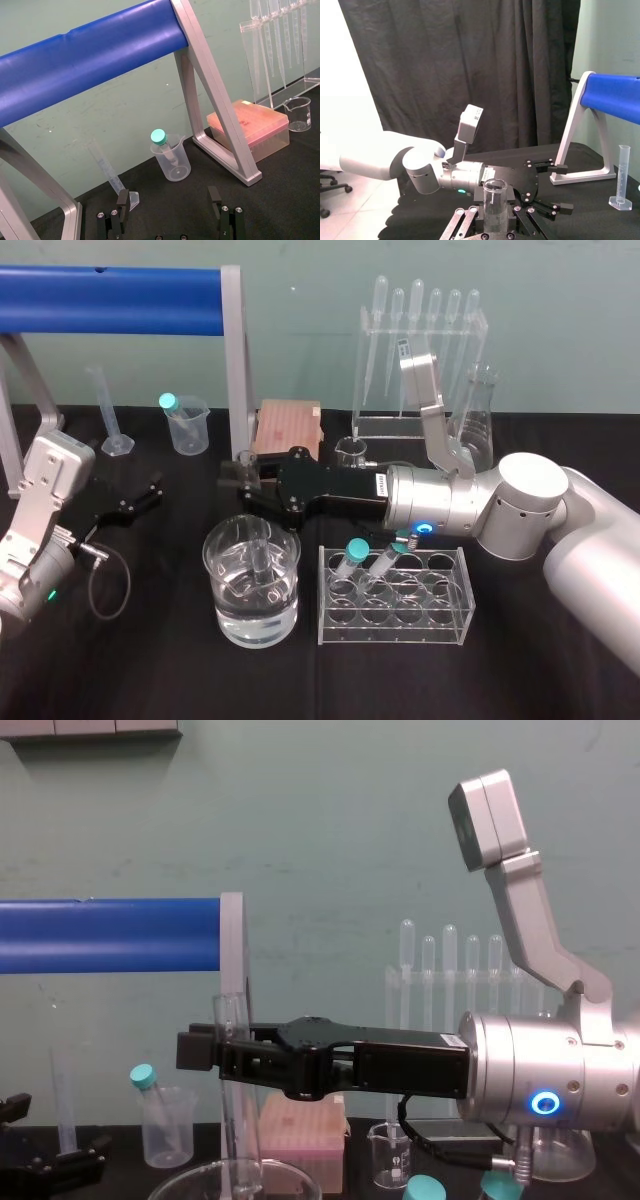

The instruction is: Hold the test tube with one hand and immerse one end into the beaker, then return it to the test tube rack.

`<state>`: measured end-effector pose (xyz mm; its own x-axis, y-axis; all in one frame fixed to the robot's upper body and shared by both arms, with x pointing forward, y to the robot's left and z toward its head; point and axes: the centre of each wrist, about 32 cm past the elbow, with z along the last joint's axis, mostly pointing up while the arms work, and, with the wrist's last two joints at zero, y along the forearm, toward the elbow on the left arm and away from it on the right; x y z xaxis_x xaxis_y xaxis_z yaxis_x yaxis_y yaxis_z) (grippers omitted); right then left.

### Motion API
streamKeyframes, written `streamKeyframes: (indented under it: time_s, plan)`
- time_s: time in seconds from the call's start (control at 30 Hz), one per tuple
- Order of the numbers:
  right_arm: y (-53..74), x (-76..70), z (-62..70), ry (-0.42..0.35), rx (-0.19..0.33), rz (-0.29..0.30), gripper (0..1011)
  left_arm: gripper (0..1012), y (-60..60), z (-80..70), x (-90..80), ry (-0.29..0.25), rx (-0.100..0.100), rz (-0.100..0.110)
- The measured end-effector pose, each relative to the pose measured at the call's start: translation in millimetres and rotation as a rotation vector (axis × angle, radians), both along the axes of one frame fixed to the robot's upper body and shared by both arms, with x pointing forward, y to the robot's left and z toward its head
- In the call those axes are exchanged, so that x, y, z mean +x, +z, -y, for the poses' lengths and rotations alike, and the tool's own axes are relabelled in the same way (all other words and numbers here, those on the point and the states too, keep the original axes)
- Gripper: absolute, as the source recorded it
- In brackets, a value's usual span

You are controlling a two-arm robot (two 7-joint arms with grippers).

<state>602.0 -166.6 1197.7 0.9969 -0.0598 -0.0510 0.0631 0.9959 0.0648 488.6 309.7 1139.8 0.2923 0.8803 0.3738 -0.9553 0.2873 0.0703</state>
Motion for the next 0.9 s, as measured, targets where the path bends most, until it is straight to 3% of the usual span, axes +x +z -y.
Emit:
streamKeyframes:
  time_s: [0.9]
  plan:
    - [0.0, 0.0, 0.0, 0.000, 0.000, 0.000, 242, 1000, 0.0, 0.0, 0.0, 0.000, 0.000, 0.000]
